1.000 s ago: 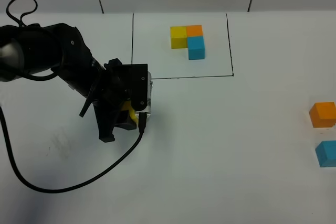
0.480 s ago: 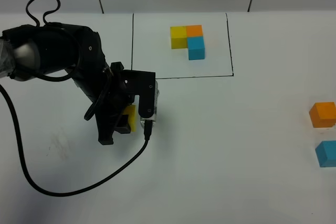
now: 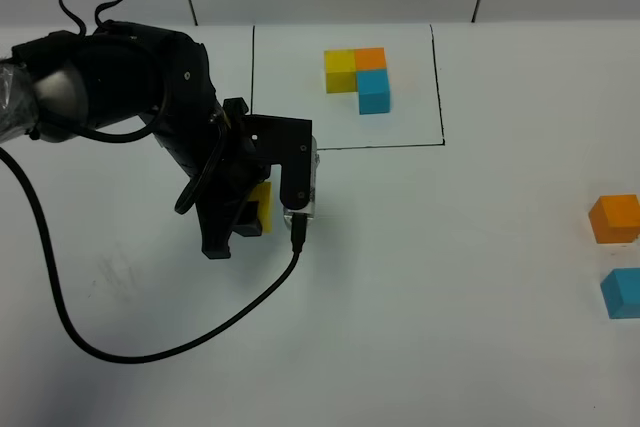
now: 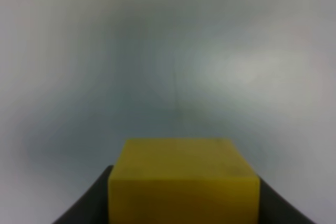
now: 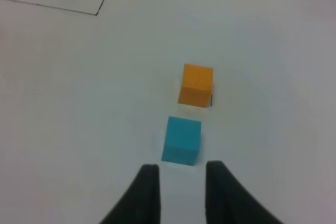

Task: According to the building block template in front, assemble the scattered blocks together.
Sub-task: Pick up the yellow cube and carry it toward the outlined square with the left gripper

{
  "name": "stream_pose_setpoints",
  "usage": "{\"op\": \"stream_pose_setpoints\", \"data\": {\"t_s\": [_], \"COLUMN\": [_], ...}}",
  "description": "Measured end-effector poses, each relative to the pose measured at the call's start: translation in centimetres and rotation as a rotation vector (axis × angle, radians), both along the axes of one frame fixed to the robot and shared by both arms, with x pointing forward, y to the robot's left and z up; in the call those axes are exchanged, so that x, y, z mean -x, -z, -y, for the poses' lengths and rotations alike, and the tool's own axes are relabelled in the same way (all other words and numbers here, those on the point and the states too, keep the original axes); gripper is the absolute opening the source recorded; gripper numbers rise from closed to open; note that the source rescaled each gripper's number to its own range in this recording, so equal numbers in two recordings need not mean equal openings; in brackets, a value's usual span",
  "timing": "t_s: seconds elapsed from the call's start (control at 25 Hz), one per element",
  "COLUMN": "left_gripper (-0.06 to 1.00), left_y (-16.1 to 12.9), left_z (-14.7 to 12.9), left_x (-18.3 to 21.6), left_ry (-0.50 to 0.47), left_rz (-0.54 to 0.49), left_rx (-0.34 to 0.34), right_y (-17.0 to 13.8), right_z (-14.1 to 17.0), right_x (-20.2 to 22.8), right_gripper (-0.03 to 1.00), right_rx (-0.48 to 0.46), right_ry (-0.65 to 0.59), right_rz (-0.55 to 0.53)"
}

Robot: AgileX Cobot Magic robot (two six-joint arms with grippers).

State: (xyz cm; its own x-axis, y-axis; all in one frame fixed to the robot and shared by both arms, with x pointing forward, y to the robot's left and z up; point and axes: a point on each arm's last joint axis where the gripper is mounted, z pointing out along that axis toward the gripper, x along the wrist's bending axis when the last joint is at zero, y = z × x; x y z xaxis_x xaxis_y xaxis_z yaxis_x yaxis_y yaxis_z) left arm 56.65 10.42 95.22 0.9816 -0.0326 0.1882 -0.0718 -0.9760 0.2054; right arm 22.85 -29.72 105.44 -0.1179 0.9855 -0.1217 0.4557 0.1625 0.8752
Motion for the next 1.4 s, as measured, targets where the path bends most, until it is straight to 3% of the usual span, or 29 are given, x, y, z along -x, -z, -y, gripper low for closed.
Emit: {"op": "stream_pose_setpoints", "data": {"t_s": [0.4, 1.4], "left_gripper": [0.56, 0.56], "left_y": [2.2, 4.1], "left_z": [2.4, 2.8], "left_x": [-0.2, -0.6], "left_ry": [0.044, -0.015], "left_rz": [-0.055, -0.09], "left_rx": [-0.028, -0.021], "right_y": [0.0, 0.0], "right_z": [0.0, 0.0], "right_x": [0.0, 0.0], "right_gripper": [0.24, 0.24], "right_rx": [0.0, 0.0], "right_ry": [0.0, 0.0], "right_rz": [0.0, 0.0]}}
